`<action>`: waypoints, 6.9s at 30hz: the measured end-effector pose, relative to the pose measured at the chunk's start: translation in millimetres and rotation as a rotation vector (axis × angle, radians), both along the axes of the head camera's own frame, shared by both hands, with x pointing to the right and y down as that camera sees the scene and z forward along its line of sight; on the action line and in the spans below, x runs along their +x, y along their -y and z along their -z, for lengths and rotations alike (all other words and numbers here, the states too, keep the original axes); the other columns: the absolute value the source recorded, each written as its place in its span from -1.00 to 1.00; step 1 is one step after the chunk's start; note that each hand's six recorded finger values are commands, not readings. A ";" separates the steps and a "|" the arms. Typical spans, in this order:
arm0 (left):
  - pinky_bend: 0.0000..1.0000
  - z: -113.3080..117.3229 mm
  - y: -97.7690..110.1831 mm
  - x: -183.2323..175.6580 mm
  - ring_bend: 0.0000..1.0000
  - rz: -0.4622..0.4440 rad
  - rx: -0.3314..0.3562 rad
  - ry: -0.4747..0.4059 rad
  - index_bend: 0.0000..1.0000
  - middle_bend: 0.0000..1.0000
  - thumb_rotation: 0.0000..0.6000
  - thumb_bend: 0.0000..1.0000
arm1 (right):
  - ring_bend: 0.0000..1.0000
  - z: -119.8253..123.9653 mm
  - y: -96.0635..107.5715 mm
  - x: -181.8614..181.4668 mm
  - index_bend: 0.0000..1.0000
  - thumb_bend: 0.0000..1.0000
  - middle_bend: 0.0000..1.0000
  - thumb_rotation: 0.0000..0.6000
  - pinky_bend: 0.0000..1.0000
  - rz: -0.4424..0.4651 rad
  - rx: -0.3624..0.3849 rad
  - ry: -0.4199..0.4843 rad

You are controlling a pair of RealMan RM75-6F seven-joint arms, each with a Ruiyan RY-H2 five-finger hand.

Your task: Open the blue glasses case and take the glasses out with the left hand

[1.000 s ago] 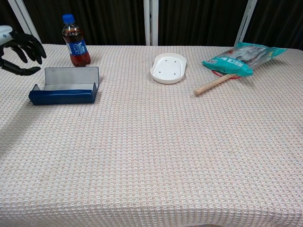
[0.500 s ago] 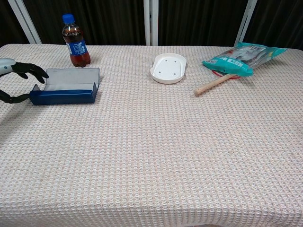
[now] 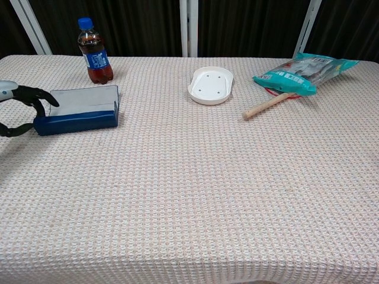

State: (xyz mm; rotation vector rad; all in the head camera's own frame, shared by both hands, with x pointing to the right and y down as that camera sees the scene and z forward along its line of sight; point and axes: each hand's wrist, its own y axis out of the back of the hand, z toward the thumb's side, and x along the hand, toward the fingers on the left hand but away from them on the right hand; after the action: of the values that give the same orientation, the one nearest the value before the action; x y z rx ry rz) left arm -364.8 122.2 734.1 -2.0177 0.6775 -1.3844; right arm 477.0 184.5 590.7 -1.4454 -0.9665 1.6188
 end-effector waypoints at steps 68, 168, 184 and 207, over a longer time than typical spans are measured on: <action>-0.54 -18.7 43.7 166.0 -0.79 -0.252 0.060 -0.130 -0.64 -0.22 1.00 0.01 | -1.00 -9.6 -9.5 13.6 -1.00 0.01 -1.00 1.00 -1.00 -0.042 -0.029 0.019; -0.48 -20.2 70.0 157.0 -0.77 -0.128 -0.017 -0.007 -0.21 -0.46 1.00 -0.34 | -1.00 -14.7 -3.1 8.7 -1.00 0.01 -1.00 1.00 -1.00 -0.030 -0.038 0.023; -0.48 -29.9 76.2 154.2 -0.77 -0.116 -0.028 0.034 -0.07 -0.44 1.00 -0.21 | -1.00 -17.4 -3.0 11.5 -1.00 0.01 -1.00 1.00 -1.00 -0.037 -0.043 0.026; -0.47 -13.9 83.1 156.7 -0.76 -0.112 0.075 -0.015 0.21 -0.33 1.00 -0.16 | -1.00 -16.8 -2.5 9.8 -1.00 0.01 -1.00 1.00 -1.00 -0.031 -0.035 0.028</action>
State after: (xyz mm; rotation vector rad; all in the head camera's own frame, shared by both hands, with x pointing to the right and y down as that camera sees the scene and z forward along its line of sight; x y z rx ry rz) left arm -208.1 39.1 748.0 -1.9776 0.6039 -1.2627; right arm 486.8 187.0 607.5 -1.4872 -0.9855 1.6489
